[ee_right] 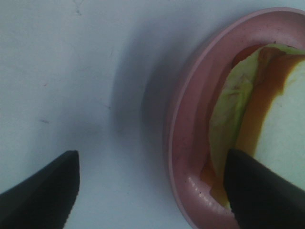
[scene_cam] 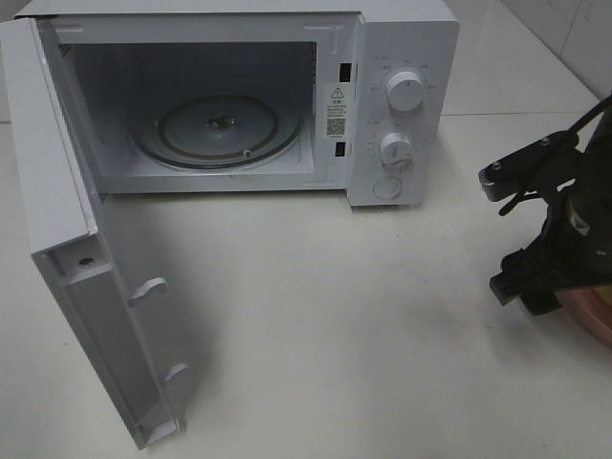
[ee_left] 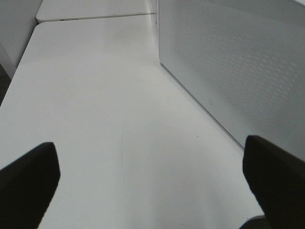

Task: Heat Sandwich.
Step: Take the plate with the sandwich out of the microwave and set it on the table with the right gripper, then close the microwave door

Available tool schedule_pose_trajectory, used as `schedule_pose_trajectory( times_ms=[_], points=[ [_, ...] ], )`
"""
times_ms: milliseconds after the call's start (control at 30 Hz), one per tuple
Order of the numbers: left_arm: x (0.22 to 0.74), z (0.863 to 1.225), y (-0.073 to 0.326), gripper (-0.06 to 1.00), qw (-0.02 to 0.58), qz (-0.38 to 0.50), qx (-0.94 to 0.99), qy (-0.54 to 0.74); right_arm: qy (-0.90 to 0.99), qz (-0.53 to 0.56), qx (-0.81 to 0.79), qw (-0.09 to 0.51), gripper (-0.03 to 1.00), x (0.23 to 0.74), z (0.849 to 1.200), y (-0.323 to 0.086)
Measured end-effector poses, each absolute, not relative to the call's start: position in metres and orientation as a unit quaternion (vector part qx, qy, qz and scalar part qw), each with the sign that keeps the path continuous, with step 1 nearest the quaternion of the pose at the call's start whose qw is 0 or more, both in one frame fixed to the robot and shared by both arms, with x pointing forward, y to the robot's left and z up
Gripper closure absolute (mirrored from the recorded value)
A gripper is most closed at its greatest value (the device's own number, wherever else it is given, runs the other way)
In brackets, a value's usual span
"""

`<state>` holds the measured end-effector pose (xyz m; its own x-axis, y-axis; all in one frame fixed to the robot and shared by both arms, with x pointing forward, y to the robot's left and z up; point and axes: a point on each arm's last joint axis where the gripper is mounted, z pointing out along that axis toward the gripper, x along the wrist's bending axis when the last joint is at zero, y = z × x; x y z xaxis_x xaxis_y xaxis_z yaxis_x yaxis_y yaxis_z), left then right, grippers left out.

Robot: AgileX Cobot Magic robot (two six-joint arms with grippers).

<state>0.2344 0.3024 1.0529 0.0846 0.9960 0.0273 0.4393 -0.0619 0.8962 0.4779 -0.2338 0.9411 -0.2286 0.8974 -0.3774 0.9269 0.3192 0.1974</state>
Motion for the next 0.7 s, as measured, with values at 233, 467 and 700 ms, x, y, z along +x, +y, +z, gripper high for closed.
schedule_pose_trajectory(
  times_ms=[233, 467, 700],
  points=[
    [0.234, 1.053, 0.302, -0.05, 0.381, 0.366, 0.63, 0.569, 0.793, 0.01, 0.581, 0.182, 0.16, 0.457, 0.974, -0.233],
    [0.234, 1.053, 0.302, -0.05, 0.381, 0.366, 0.63, 0.569, 0.794, 0.058, 0.579, 0.173, 0.17, 0.437, 1.004, -0.235],
    [0.234, 1.053, 0.302, -0.05, 0.381, 0.366, 0.63, 0.569, 0.8, 0.133, 0.564, 0.156, 0.18, 0.406, 1.036, -0.238]
  ],
)
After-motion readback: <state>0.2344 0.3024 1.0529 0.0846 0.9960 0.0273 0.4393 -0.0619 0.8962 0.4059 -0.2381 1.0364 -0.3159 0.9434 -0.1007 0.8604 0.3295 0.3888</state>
